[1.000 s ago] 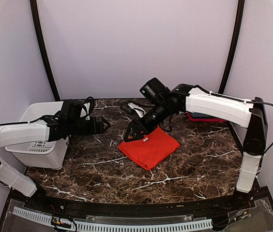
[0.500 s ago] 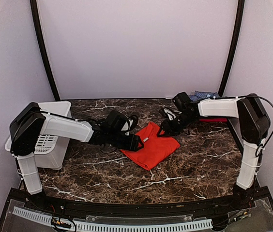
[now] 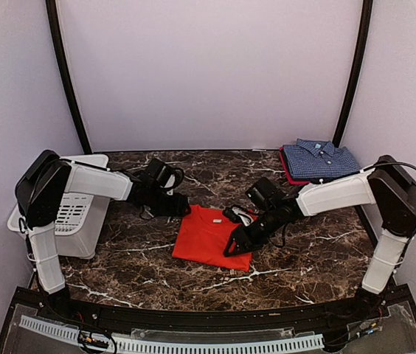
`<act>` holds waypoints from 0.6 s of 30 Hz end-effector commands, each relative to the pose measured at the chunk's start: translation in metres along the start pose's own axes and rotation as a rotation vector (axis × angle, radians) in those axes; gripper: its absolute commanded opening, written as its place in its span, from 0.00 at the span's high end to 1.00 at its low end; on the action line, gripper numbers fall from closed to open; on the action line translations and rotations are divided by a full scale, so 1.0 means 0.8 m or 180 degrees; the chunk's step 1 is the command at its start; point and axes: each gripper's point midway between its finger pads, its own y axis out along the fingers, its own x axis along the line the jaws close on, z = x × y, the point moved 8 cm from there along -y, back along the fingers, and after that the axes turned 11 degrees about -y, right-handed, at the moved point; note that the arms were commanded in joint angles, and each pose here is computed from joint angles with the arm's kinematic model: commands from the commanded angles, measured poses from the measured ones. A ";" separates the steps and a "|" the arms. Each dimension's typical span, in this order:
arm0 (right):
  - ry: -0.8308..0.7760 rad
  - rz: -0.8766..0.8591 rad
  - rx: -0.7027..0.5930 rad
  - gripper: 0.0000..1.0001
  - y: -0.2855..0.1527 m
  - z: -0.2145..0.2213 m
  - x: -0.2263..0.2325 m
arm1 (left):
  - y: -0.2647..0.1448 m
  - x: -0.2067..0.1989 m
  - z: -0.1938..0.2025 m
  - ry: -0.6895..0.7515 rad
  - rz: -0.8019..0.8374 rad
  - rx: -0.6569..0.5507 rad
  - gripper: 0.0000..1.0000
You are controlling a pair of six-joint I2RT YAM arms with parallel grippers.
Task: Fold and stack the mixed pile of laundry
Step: Smooth out the square-folded T-shirt at the center of the board.
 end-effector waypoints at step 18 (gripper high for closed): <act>0.0130 0.0995 -0.0447 0.54 -0.085 -0.041 -0.068 | -0.086 0.006 0.108 0.0197 0.0253 0.0470 0.27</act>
